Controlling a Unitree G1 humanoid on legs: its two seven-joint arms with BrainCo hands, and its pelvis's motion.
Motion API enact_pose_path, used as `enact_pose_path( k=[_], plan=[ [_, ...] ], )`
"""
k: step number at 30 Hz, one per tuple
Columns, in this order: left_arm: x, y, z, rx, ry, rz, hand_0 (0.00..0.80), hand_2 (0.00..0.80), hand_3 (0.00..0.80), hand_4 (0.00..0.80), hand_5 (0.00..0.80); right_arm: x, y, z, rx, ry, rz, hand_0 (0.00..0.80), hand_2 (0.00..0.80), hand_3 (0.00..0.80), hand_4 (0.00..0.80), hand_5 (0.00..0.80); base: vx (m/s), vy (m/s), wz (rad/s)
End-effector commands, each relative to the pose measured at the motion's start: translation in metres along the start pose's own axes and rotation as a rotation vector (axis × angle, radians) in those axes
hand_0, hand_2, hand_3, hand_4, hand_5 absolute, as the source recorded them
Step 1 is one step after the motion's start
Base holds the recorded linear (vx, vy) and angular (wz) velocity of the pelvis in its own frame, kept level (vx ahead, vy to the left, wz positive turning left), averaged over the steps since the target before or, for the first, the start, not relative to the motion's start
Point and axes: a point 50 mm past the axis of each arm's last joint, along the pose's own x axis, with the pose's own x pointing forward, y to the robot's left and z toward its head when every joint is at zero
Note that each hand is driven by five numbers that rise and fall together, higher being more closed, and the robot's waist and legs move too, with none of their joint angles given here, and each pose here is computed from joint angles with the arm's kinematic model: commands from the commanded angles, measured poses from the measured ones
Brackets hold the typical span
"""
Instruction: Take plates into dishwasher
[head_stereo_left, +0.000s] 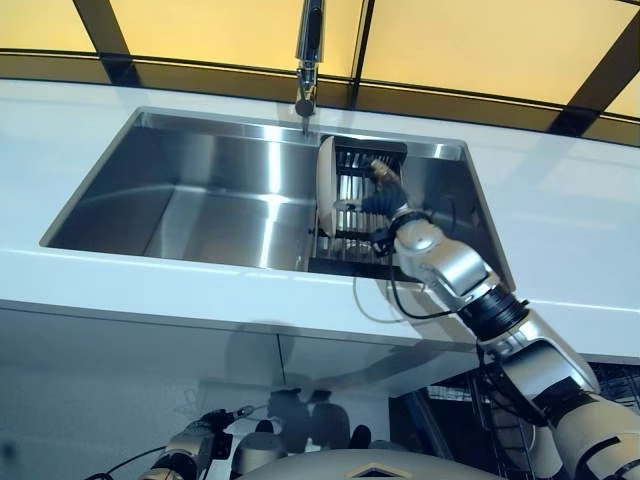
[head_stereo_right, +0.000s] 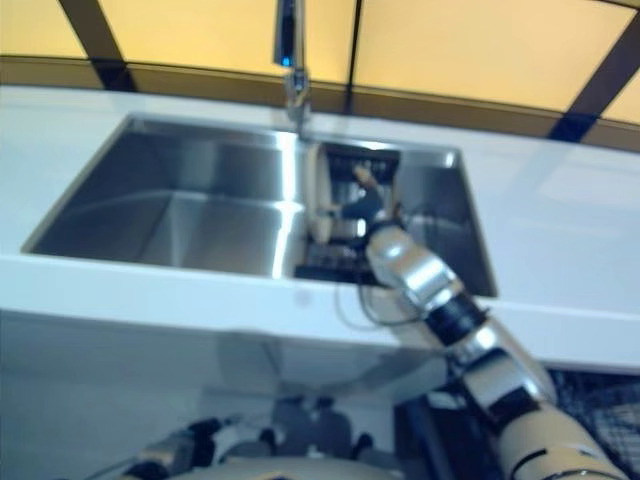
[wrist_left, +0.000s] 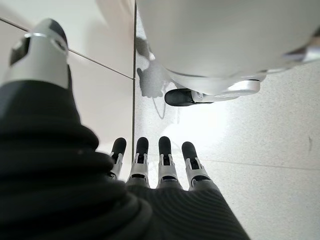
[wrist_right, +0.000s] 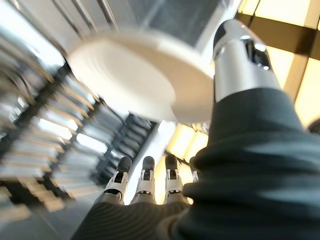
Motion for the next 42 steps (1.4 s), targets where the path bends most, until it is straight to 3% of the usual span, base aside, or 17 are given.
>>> enact_pose_path(
  k=[1,11,23,30,42],
  plan=[
    [0.000,0.017,0.021,0.105,-0.025,0.052,0.000,0.000,0.000,0.000,0.000,0.009,-0.041,0.057,-0.015,-0.183,-0.112,0.000,0.000,0.000,0.000,0.000,0.000,0.000,0.00],
    [0.000,0.026,0.026,0.205,-0.093,0.094,0.000,0.000,0.000,0.000,0.000,0.011,-0.064,0.071,-0.032,-0.174,-0.144,0.000,0.000,0.000,0.000,0.000,0.000,0.000,0.00],
    [-0.036,0.032,0.093,0.202,-0.578,0.109,0.000,0.000,0.000,0.000,0.000,-0.001,-0.103,0.033,-0.015,-0.078,-0.230,0.000,0.000,0.000,0.000,0.000,-0.022,-0.006,-0.01],
    [-0.033,0.030,0.078,0.229,-0.552,0.065,0.000,0.000,0.000,0.000,0.000,0.004,-0.103,0.029,-0.023,-0.039,-0.138,0.000,0.000,0.000,0.000,0.000,-0.026,-0.005,0.00],
    [-0.025,0.021,0.071,0.246,-0.480,0.046,0.000,0.000,0.000,0.000,0.000,0.014,-0.047,0.029,0.075,0.048,0.180,0.000,0.000,0.000,0.000,0.000,0.000,0.000,0.00]
  ],
)
